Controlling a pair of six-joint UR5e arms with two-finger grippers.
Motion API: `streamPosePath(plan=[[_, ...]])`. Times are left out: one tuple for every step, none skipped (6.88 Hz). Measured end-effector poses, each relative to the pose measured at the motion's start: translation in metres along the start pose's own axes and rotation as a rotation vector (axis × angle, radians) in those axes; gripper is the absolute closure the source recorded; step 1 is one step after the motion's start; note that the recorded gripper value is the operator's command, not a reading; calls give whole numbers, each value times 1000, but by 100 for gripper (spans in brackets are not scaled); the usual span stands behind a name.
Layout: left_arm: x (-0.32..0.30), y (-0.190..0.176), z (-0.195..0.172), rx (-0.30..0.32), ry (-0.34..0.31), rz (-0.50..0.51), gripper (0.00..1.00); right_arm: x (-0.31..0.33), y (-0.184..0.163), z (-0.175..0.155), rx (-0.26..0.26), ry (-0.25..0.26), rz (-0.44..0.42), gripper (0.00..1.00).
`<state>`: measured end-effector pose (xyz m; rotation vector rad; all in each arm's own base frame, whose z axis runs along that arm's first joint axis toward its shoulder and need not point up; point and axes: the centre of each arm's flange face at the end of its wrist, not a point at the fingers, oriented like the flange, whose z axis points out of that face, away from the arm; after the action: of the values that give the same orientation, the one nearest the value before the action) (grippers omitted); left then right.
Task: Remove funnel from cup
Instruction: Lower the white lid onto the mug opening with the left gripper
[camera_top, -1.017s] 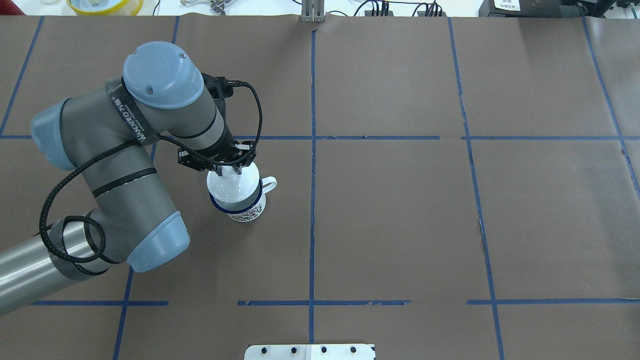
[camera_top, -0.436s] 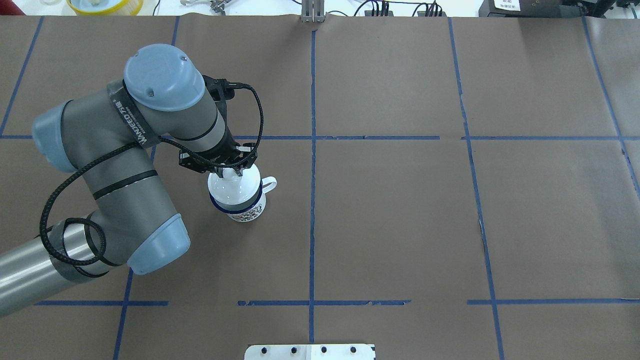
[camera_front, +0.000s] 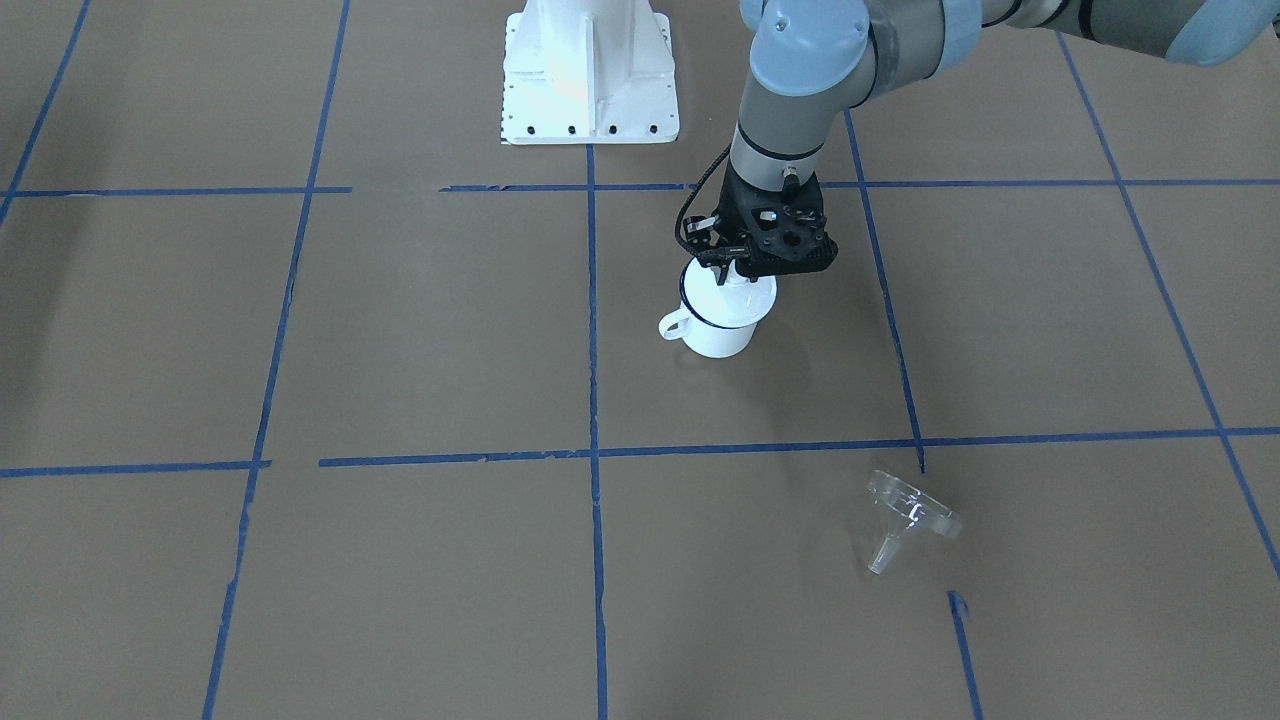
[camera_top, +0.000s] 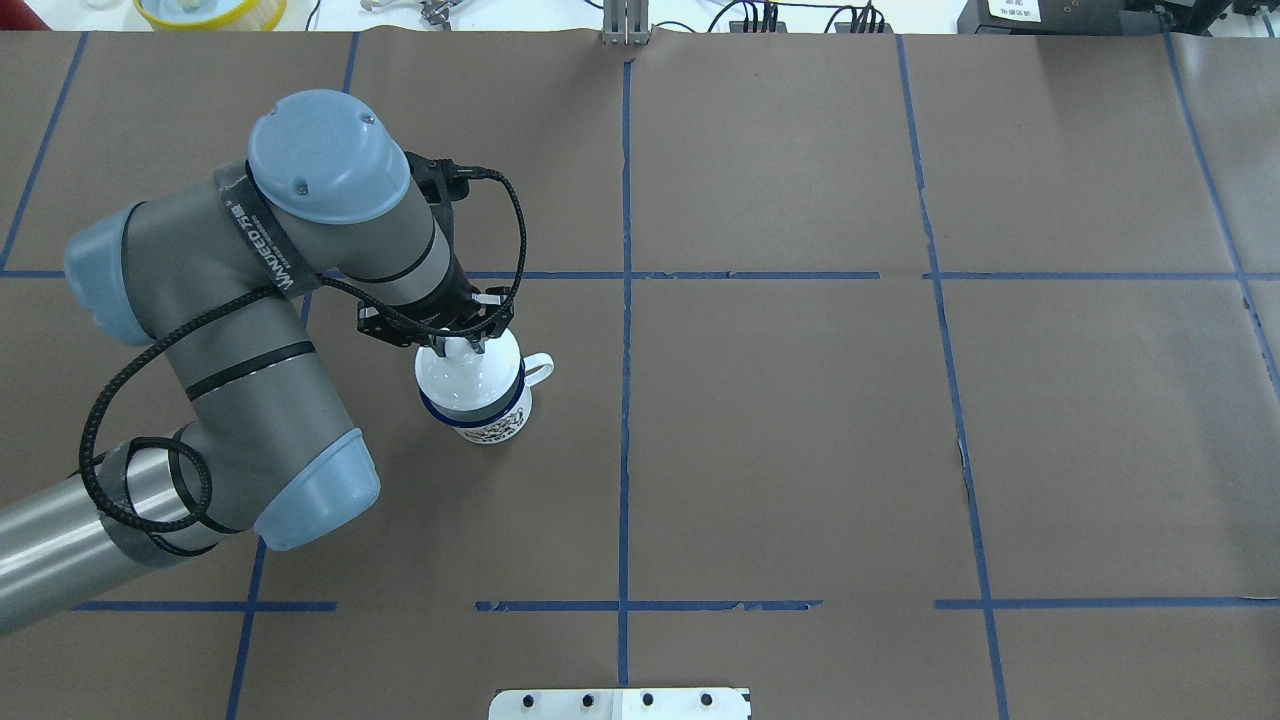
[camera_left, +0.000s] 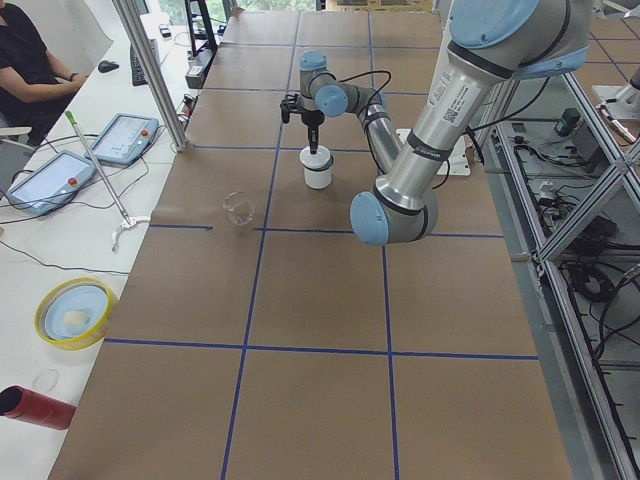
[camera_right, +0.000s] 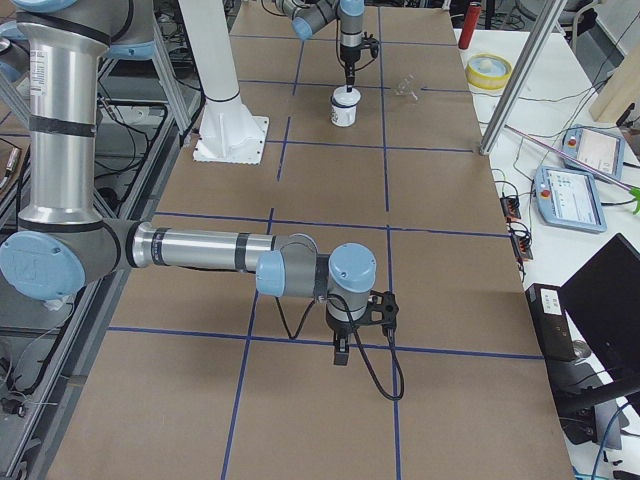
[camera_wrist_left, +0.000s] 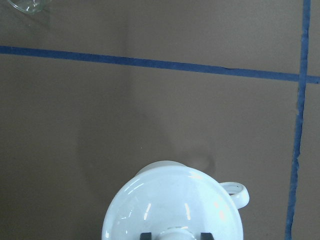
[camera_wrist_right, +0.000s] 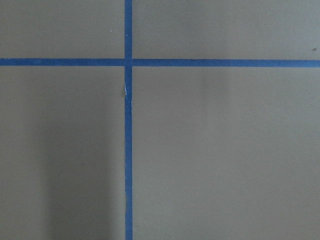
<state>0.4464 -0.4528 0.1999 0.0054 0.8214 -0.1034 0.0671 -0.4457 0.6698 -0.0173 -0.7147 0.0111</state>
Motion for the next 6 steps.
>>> streamPosePath(plan=[[0, 0, 0, 0, 0, 0, 0, 0, 0, 0, 0, 0, 0, 0], [1, 0, -1, 0, 2, 0, 0, 0, 0, 0, 0, 0, 0, 0], [1, 1, -2, 2, 3, 2, 0, 0, 0, 0, -1, 0, 1, 0], [1, 1, -2, 2, 4, 3, 0, 0, 0, 0, -1, 0, 1, 0], [1, 1, -3, 3, 5, 3, 0, 0, 0, 0, -1, 0, 1, 0], [2, 1, -4, 4, 7, 4, 0, 0, 0, 0, 0, 0, 0, 0]])
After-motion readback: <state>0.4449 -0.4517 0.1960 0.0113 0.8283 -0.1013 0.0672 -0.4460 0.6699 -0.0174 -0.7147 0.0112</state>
